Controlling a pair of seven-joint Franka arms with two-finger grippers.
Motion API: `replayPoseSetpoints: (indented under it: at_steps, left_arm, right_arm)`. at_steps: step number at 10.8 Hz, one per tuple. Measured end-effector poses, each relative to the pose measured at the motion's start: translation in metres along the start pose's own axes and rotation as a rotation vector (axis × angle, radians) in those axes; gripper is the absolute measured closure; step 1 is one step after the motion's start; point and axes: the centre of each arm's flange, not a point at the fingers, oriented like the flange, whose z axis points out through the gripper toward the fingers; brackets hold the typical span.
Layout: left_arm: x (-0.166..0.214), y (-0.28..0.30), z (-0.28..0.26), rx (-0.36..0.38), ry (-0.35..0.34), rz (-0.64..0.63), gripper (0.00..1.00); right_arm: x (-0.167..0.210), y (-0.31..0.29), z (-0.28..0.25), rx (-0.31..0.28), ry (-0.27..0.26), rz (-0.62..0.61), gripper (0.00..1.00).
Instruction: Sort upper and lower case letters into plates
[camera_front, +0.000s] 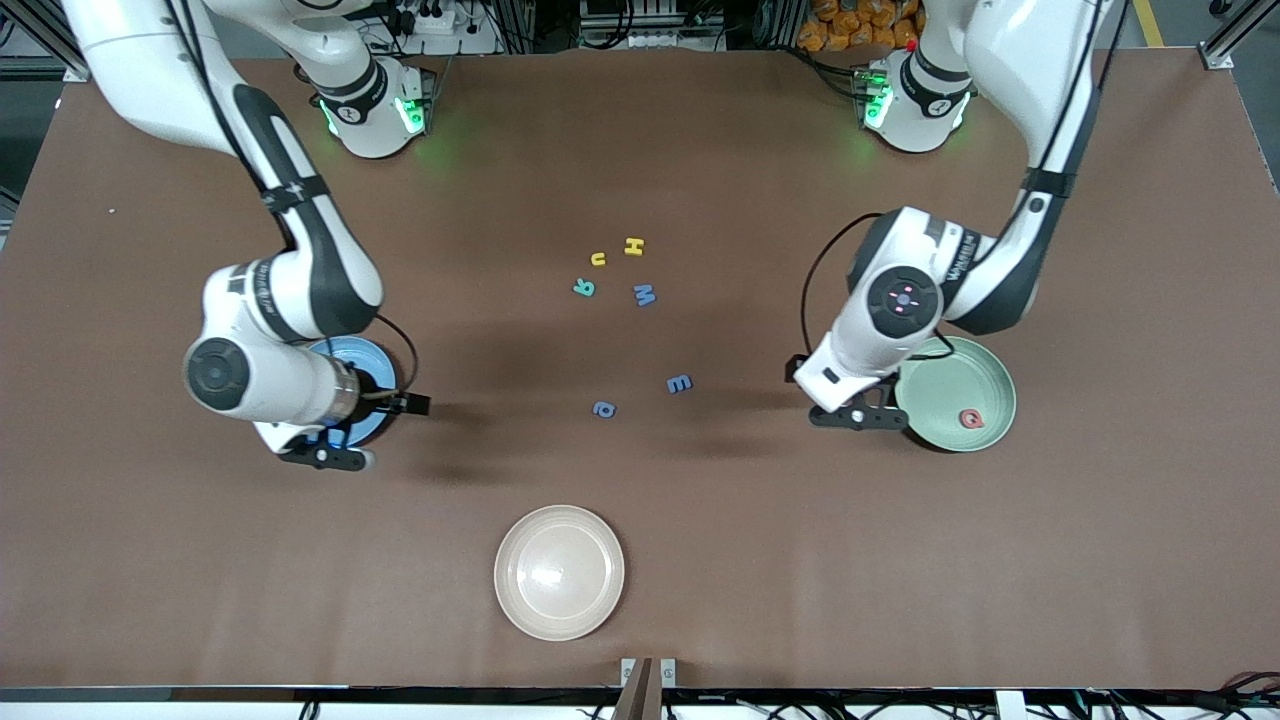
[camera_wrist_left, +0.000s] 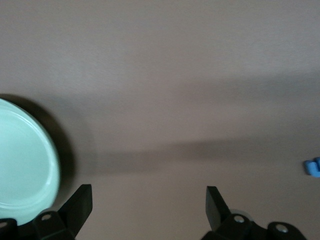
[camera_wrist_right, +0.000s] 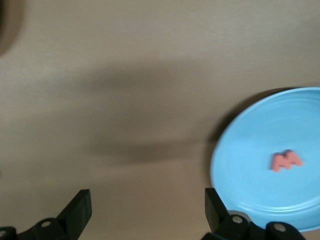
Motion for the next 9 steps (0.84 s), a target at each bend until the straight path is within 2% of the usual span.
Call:
replayPoseSetpoints:
  at_steps: [4,9]
  left_arm:
    - [0.001,0.020,-0.004,-0.069,-0.018,-0.059,0.00]
    - [0.002,0.023,-0.005,-0.073,-0.020,-0.183,0.00]
  right_arm:
    - [-0.022,-0.103,0.027,0.014,0.036,0.099,0.00]
    - [-0.082,-0.232,0.087,0.014,0.063,0.194,0.00]
